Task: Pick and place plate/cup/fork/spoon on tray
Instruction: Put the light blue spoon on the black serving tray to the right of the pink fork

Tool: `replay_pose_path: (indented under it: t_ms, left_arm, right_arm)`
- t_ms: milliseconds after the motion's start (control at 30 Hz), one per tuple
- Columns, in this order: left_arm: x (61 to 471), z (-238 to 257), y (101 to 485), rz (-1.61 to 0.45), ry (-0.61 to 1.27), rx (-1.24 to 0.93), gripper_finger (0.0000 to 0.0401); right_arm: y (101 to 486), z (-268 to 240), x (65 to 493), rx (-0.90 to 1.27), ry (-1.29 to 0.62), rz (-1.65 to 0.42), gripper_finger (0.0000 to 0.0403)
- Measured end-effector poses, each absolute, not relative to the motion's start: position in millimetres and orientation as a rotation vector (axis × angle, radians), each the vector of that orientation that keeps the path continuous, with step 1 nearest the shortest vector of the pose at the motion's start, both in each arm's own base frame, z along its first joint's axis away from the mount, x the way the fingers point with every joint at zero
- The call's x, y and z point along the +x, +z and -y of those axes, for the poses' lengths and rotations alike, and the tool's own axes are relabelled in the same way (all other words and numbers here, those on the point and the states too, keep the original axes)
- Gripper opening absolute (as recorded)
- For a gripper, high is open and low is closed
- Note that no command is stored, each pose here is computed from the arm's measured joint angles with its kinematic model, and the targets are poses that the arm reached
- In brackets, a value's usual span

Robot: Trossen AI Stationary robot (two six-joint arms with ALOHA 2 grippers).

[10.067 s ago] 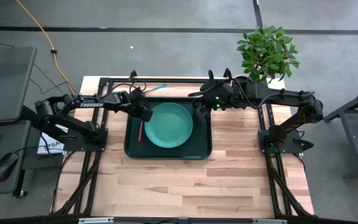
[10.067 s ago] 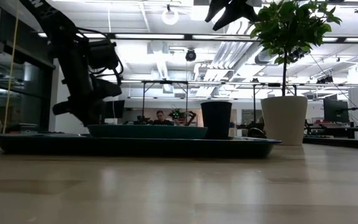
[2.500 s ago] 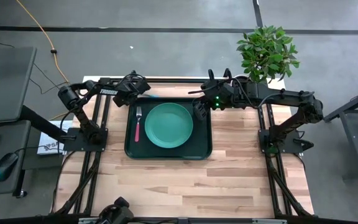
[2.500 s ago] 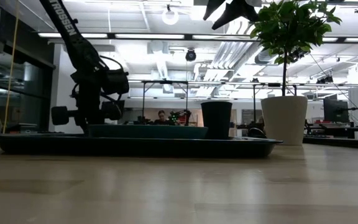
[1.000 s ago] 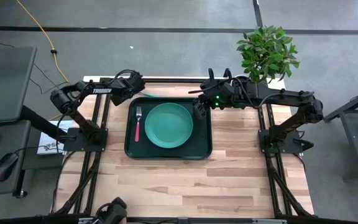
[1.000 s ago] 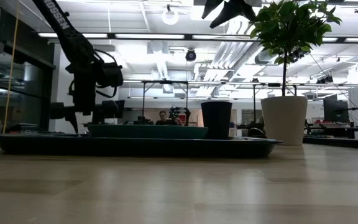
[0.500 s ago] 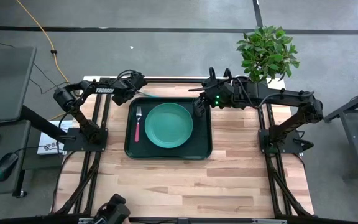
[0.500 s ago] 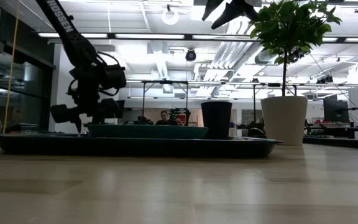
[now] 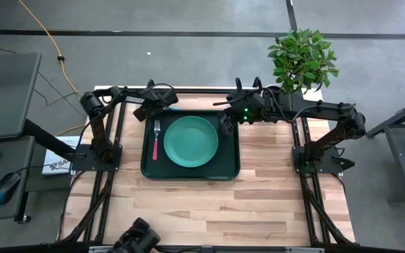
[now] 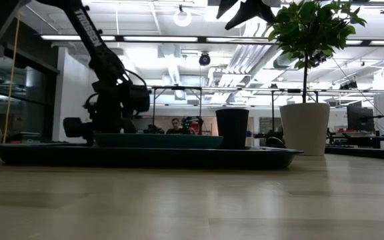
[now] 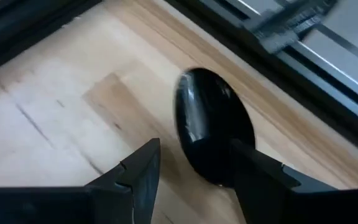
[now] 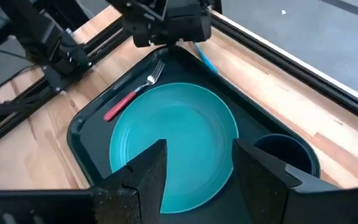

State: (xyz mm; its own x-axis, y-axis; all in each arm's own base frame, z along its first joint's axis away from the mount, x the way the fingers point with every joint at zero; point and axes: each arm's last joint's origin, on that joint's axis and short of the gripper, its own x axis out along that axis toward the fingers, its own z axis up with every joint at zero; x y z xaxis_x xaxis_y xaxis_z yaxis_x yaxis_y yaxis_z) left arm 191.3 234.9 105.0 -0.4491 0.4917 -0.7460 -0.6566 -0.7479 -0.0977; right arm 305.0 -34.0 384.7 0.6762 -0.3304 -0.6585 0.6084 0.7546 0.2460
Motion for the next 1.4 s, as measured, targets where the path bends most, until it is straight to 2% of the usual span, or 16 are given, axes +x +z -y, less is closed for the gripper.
replay_pose_path:
  t_ms: [167, 267, 400, 467, 633, 800, 1233, 1400]
  left_arm:
    - [186, -236, 105, -0.246, 2.251, -1.067, 0.0142]
    - [183, -234, 105, -0.26, 2.277, -1.067, 0.01]
    - [180, -235, 107, -0.308, 2.277, -1.02, 0.0024]
    - [180, -236, 108, -0.325, 2.263, -1.002, 0.0009]
    - [184, -238, 110, -0.35, 2.198, -1.016, 0.0004]
    - [185, -238, 122, -0.285, 2.169, -1.049, 0.0001]
    - [189, -262, 147, 0.231, 2.077, -1.128, 0.0]
    - [199, -271, 158, 0.349, 1.93, -1.163, 0.0]
  right_arm:
    - [384, 33, 305, 0.481, -0.521, -0.651, 0.0172]
    - [384, 32, 305, 0.475, -0.503, -0.661, 0.0172]
    - [383, 32, 304, 0.477, -0.49, -0.677, 0.0172]
    - [383, 32, 304, 0.475, -0.488, -0.679, 0.0172]
    - [383, 32, 304, 0.459, -0.482, -0.683, 0.0172]
    - [383, 32, 304, 0.453, -0.481, -0.684, 0.0172]
    - [383, 32, 304, 0.449, -0.481, -0.684, 0.0172]
    - [383, 32, 304, 0.43, -0.475, -0.686, 0.0172]
